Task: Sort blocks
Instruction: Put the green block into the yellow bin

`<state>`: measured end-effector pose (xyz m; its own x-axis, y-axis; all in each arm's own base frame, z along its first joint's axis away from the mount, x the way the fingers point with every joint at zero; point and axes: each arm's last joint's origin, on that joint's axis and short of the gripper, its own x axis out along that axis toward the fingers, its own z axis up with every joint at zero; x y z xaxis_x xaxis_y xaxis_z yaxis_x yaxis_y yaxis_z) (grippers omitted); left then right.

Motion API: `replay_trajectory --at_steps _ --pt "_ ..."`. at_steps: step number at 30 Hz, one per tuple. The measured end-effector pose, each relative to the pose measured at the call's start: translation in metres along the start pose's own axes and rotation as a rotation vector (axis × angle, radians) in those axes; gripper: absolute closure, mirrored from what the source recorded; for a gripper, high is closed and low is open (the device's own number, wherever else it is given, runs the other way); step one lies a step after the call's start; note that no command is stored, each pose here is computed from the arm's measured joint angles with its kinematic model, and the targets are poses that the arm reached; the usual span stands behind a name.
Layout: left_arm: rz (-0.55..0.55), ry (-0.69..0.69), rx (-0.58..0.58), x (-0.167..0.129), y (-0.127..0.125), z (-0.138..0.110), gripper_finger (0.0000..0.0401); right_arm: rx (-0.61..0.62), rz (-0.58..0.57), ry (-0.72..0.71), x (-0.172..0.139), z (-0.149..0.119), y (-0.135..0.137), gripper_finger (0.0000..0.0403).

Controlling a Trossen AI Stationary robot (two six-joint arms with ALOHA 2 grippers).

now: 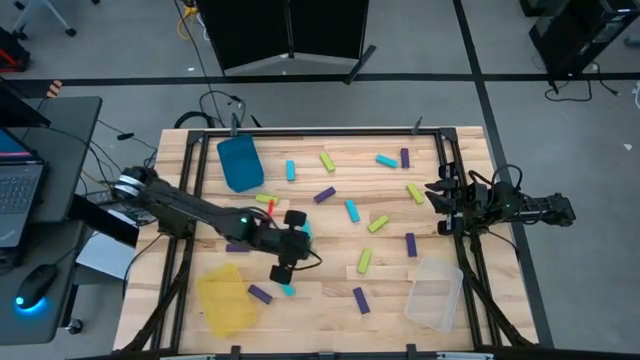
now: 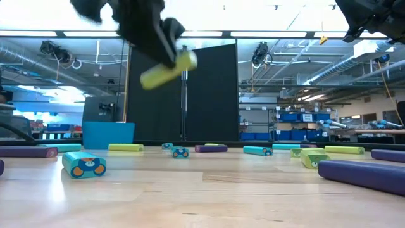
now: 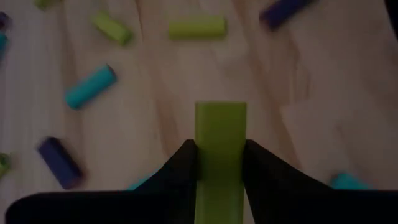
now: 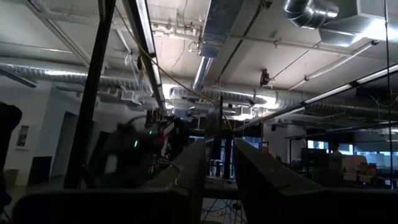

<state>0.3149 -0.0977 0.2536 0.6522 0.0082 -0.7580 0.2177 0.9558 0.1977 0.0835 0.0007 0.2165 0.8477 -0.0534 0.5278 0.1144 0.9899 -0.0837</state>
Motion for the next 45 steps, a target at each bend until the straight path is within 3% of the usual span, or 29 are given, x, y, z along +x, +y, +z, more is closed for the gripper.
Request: replay_trajectory --at_steps 7,14,21,29,36,39,45 --pt "-0.093 -0.041 -0.098 -0.042 -0.017 0.000 0.0298 -0.013 -0.005 -0.011 0.000 0.001 0.000 0.0309" --pt "-0.201 0.209 -0.361 -0.061 -0.063 -0.026 0.0298 -0.036 -0.020 -0.064 0.000 0.006 -0.001 0.0309" --pt "-0.228 0.331 -0.555 -0.080 -0.102 -0.041 0.0298 -0.080 -0.047 -0.061 0.000 0.006 -0.002 0.0309" --pt "-0.156 0.472 -0.679 -0.091 -0.123 -0.062 0.0298 -0.080 -0.051 -0.062 0.000 0.007 -0.002 0.0309" --pt "-0.155 0.576 -0.800 -0.068 -0.135 -0.097 0.0298 -0.073 -0.050 -0.061 0.000 0.006 -0.002 0.0309" --pt "-0.126 0.583 -0.845 -0.061 -0.135 -0.106 0.0264 -0.073 -0.050 -0.061 0.000 0.006 -0.002 0.0309" --pt "-0.098 0.548 -0.848 -0.060 -0.133 -0.107 0.0138 -0.071 -0.035 -0.047 0.000 0.005 -0.002 0.0309"
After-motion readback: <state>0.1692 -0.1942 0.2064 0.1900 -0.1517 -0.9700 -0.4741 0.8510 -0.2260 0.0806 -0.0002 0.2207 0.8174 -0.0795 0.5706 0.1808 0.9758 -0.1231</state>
